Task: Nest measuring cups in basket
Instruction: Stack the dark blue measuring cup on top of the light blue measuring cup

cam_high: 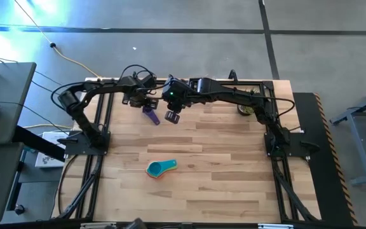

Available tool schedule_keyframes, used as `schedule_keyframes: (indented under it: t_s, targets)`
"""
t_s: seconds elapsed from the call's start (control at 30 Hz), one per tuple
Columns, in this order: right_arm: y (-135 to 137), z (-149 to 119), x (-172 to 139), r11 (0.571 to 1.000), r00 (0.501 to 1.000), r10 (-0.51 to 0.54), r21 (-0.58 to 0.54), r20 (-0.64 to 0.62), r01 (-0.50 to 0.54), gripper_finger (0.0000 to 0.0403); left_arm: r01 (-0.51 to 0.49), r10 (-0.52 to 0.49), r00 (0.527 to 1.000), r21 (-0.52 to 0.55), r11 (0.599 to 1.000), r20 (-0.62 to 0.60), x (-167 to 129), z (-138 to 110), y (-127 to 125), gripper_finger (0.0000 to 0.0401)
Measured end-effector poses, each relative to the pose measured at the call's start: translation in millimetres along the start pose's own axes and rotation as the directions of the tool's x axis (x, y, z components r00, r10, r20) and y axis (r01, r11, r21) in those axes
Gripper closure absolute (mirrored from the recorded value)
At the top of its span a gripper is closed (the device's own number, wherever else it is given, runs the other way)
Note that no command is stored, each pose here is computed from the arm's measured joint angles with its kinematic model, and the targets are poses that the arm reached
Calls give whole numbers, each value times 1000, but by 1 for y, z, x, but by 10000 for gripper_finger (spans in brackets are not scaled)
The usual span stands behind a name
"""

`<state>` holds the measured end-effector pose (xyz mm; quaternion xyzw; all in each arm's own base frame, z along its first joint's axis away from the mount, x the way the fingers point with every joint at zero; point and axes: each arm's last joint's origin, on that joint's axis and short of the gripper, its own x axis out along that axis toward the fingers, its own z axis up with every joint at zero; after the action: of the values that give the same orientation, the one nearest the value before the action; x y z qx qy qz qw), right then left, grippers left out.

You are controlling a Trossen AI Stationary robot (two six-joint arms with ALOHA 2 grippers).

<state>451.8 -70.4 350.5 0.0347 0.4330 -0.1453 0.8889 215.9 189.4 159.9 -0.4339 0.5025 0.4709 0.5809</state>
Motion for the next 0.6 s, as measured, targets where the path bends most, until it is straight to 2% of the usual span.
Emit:
schedule_keyframes:
  t_s: [0.27, 0.6]
  targets:
    - [0, 0, 0, 1000, 1000, 0, -7, -1, 0, 331, -8, 8, 1000, 37, 999, -2, 9, 4, 1, 253]
    - [0, 1, 1, 1000, 1000, 0, -4, 14, 0, 331, -15, 14, 1000, 106, 994, 7, 9, 5, 1, 360]
